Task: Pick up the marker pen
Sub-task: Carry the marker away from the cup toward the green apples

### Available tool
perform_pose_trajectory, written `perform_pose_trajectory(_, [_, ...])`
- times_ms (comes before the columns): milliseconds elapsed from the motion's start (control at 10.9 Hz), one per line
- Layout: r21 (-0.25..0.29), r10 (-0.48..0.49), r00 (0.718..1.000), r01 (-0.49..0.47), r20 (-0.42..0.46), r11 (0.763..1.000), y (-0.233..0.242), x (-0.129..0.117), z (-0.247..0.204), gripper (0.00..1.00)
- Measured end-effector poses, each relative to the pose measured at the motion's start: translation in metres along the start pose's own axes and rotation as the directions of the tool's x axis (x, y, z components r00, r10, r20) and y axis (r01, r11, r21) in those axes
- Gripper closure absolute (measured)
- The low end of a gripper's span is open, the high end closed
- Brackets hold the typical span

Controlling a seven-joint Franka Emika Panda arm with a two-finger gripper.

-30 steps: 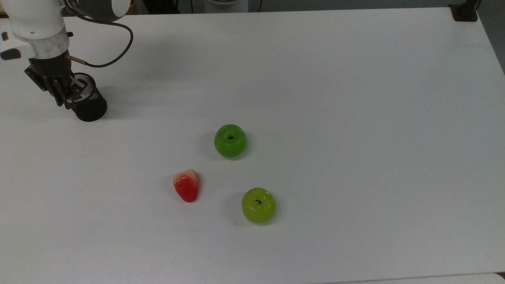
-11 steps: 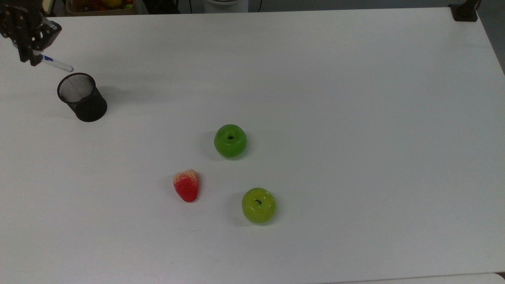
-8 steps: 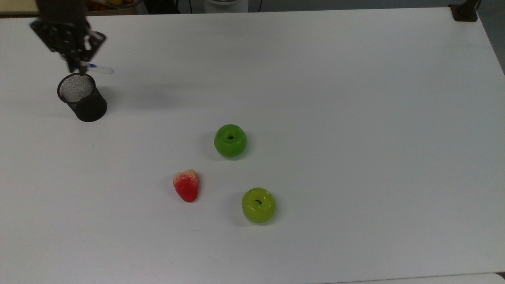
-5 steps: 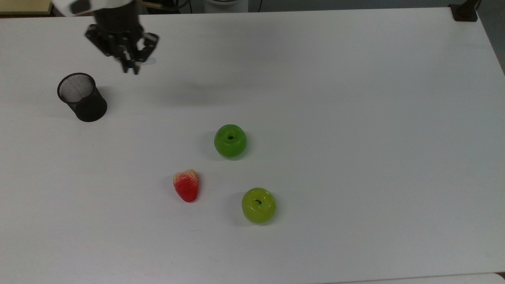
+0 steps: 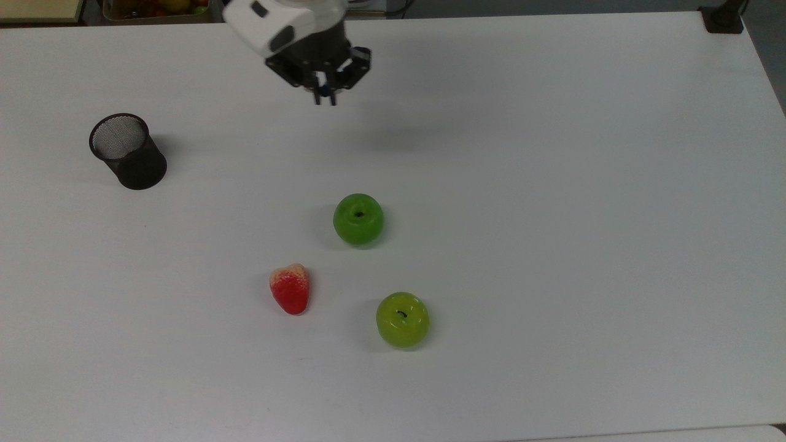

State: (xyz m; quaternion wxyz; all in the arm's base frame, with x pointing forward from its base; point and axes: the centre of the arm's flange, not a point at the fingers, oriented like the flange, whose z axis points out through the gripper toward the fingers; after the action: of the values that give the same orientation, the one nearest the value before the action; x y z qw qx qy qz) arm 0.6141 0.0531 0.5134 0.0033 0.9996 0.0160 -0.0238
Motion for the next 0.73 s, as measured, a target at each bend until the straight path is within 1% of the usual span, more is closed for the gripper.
perform_pose_trajectory(183, [0.024, -0.051, 0.998, 0.050, 0.048, 0.998, -0.038, -0.002, 0.017, 0.83])
perform_pose_trajectory(365, [0.025, -0.091, 0.991, 0.089, 0.103, 0.996, -0.066, 0.002, 0.050, 0.83])
perform_pose_trajectory(731, [0.023, -0.110, 0.977, 0.108, 0.185, 0.994, -0.081, 0.012, 0.104, 0.83])
